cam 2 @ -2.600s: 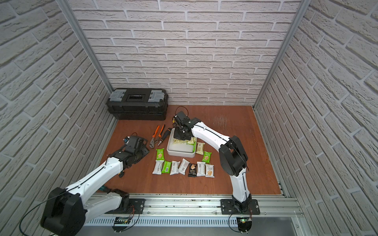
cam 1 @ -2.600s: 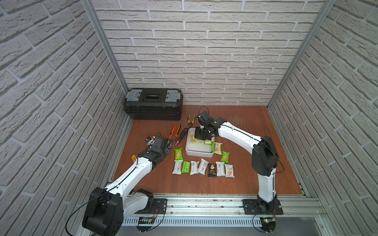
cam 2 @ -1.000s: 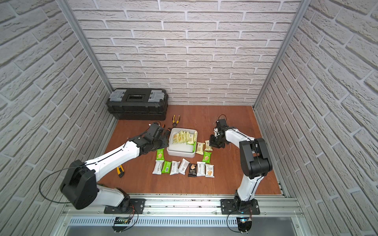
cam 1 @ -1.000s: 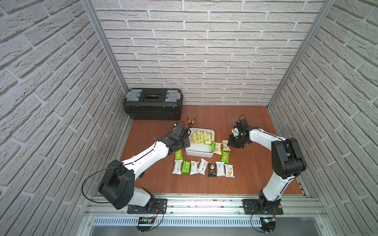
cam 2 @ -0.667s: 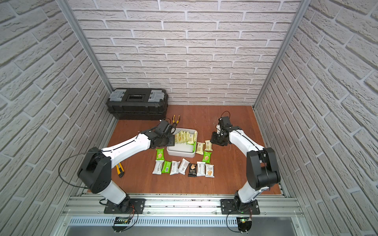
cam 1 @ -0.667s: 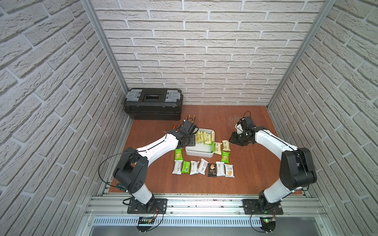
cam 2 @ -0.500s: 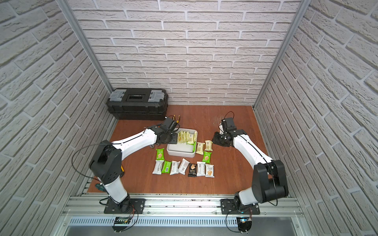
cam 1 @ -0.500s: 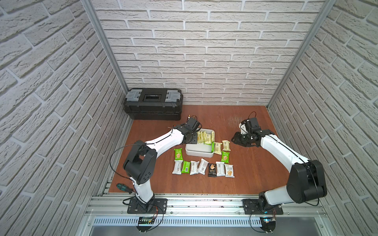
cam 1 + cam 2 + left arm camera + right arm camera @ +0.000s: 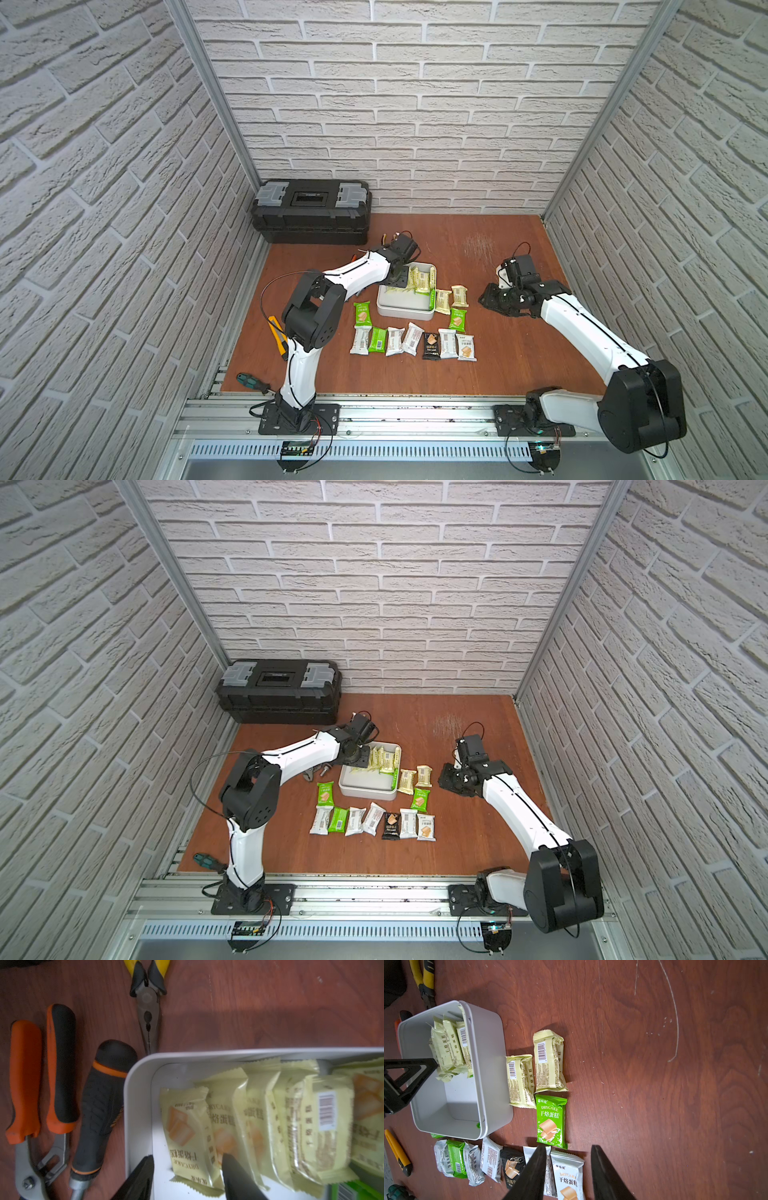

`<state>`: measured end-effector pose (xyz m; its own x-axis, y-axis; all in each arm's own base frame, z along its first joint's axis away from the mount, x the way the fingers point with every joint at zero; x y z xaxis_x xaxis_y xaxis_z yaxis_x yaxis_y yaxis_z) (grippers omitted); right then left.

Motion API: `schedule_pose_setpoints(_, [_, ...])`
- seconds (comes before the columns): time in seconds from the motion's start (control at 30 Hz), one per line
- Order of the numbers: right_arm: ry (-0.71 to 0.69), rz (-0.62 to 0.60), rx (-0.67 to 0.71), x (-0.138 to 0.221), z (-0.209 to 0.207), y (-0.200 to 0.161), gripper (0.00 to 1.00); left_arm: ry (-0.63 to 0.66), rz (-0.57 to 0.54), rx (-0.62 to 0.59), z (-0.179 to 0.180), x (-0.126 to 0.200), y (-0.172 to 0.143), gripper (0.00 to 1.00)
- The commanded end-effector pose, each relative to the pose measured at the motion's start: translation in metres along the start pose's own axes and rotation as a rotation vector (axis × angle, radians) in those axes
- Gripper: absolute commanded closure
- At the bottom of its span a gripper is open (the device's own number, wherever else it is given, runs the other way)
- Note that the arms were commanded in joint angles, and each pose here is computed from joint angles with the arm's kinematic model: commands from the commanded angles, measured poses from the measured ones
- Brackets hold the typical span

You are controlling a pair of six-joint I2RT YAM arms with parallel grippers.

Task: Take the cookies out of the storage box
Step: Pick up the cookie from the storage box.

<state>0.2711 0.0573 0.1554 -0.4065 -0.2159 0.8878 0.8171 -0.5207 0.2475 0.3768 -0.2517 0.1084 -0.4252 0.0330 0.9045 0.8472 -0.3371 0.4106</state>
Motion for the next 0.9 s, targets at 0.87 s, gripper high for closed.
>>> schedule_pose_setpoints(0.87, [0.075,-0.055,-0.045,0.025,0.008,0.000,0.60,0.102,0.042,-0.031,-0.003,-0.032,0.005,0.69])
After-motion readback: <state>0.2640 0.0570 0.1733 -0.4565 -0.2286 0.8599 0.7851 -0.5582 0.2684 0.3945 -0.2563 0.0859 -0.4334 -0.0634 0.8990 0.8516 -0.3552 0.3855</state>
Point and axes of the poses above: each gripper's point midway between its finger pads, its own x axis back along the fingers, its own z axis along the line the jaws close on, y = z × x, the point moved 5 cm from there along x, back along the fingers, and after that the axes turned 10 degrees about -x, right-handed, at the moved point
